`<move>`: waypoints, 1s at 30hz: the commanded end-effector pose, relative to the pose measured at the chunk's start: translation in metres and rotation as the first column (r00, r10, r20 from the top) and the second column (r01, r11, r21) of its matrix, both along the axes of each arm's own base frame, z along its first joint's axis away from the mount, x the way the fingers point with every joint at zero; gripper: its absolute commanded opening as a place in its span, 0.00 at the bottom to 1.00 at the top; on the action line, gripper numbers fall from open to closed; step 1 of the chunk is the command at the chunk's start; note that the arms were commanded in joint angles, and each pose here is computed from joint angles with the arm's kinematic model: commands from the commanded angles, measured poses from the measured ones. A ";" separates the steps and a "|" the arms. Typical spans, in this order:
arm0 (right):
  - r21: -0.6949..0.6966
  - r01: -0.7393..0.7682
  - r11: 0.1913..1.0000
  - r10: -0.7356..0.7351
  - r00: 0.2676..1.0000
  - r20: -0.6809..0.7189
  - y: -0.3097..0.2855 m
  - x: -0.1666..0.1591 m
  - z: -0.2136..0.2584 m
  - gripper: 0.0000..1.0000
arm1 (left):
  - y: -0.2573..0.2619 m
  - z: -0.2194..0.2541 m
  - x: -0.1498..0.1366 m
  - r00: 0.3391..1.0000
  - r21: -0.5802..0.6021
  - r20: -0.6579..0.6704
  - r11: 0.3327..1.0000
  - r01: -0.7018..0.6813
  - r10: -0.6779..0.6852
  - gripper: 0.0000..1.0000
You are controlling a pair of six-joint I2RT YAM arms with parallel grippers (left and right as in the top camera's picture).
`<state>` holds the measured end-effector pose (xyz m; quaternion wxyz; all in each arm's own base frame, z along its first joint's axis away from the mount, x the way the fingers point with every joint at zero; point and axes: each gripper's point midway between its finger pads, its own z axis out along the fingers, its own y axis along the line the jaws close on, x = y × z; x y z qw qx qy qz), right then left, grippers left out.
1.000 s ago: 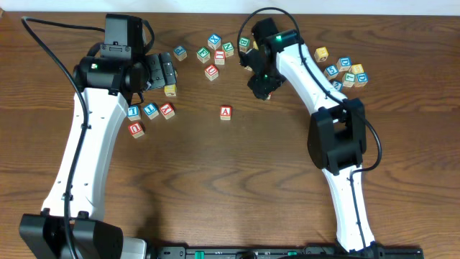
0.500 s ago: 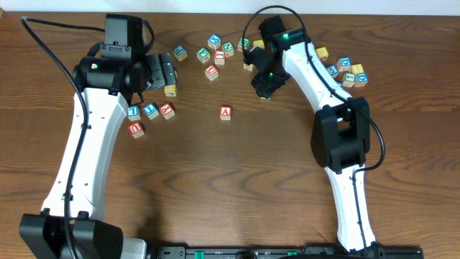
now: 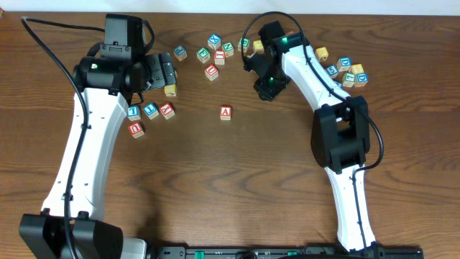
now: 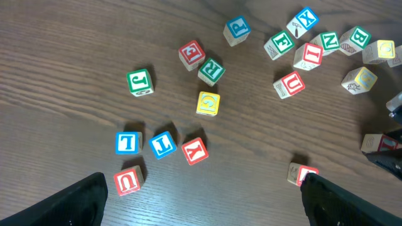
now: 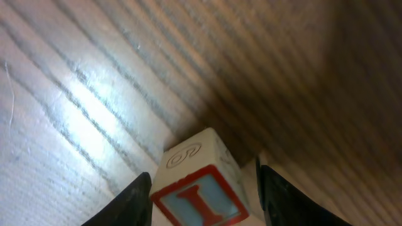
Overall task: Spell out AI2
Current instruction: 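Lift the red I block and carry it toward the A block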
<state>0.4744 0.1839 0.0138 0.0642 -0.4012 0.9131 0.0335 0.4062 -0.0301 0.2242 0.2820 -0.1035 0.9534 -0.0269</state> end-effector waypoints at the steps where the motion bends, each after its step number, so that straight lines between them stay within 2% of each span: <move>1: 0.028 0.064 0.998 -0.065 0.997 0.029 0.004 0.005 0.015 0.48 | 0.003 0.008 -0.001 1.000 0.013 0.021 1.000 -0.002 0.002 0.98; 10: 0.045 0.203 0.978 -0.204 0.979 0.010 0.004 0.005 0.015 0.35 | 0.003 0.008 -0.001 1.000 0.013 0.021 1.000 -0.001 0.001 0.98; 13: 0.043 0.224 0.974 -0.224 0.975 0.001 0.003 0.004 0.014 0.33 | 0.003 0.008 -0.001 1.000 0.013 0.021 1.000 -0.001 0.001 0.98; 19: 0.056 0.341 0.938 -0.341 0.940 -0.016 0.005 0.004 0.015 0.35 | 0.003 0.008 -0.001 1.000 0.013 0.021 1.000 -0.002 0.002 0.98; 25: 0.075 0.563 0.823 -0.560 0.827 -0.057 0.006 0.005 0.015 0.35 | 0.003 0.008 -0.001 1.000 0.013 0.021 1.000 -0.001 0.001 0.98; 30: 0.091 0.568 0.818 -0.569 0.822 -0.014 0.011 0.014 0.016 0.39 | 0.003 0.008 -0.001 1.000 0.013 0.021 1.000 -0.001 0.001 0.97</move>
